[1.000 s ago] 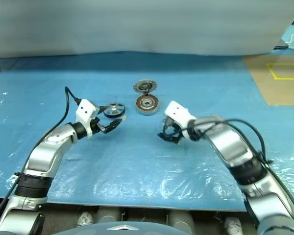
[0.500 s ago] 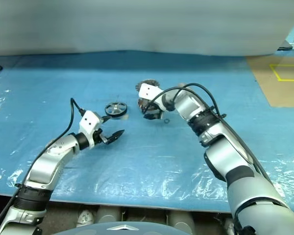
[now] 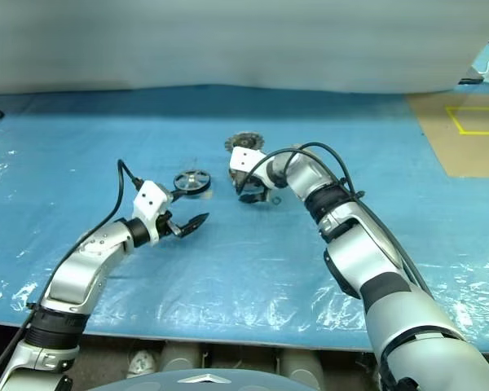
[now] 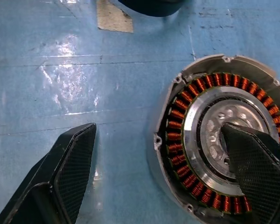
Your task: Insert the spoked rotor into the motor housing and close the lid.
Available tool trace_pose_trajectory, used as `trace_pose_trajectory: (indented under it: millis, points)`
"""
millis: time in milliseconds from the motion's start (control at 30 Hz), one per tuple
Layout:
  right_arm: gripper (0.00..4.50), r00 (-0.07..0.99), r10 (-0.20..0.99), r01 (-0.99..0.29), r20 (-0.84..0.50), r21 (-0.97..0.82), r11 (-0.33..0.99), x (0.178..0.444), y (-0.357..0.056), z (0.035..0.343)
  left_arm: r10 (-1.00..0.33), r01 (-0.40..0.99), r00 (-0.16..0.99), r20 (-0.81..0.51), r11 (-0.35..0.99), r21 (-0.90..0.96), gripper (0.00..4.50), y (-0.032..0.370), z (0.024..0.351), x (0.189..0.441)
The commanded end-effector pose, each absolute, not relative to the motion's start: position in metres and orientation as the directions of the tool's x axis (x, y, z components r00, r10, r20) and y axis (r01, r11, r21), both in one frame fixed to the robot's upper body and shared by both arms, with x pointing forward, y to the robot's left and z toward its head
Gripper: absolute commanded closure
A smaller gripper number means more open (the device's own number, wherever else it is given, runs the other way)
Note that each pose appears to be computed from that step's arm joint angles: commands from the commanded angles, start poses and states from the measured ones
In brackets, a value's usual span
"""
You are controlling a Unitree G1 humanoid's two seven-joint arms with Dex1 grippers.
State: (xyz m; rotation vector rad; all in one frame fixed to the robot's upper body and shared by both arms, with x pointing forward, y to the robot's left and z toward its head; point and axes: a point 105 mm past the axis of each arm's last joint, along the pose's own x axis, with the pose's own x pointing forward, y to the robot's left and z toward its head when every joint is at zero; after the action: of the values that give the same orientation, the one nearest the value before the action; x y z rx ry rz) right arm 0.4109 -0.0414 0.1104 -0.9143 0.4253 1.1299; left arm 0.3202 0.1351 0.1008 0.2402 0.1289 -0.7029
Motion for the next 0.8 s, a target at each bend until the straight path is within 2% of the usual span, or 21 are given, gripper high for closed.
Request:
trace_pose_trajectory:
  millis: [33, 200, 400, 533, 800]
  points:
    - [0.94, 0.362, 0.576, -0.918, -0.733, -0.386, 0.087, 0.408, -0.038, 0.105, -0.630, 0.651, 0.759, -0.166, 0.736, 0.183, 0.00, 0.133, 0.109, 0.322]
    - [2.64, 0.318, 0.586, -0.933, -0.745, -0.357, 0.052, 0.402, -0.033, 0.103, -0.625, 0.645, 0.764, -0.160, 0.743, 0.179, 0.00, 0.132, 0.108, 0.322]
    - [2.67, 0.261, 0.631, -0.956, -0.730, -0.287, 0.064, 0.386, -0.025, 0.102, -0.594, 0.615, 0.788, -0.159, 0.766, 0.185, 0.00, 0.144, 0.106, 0.320]
    - [2.67, 0.252, 0.670, -0.967, -0.699, -0.203, 0.152, 0.351, -0.016, 0.095, -0.561, 0.583, 0.812, -0.161, 0.791, 0.185, 0.00, 0.156, 0.105, 0.317]
    - [2.67, 0.382, 0.613, -0.919, -0.692, -0.215, 0.330, 0.307, -0.024, 0.085, -0.553, 0.577, 0.816, -0.171, 0.800, 0.166, 0.00, 0.160, 0.099, 0.311]
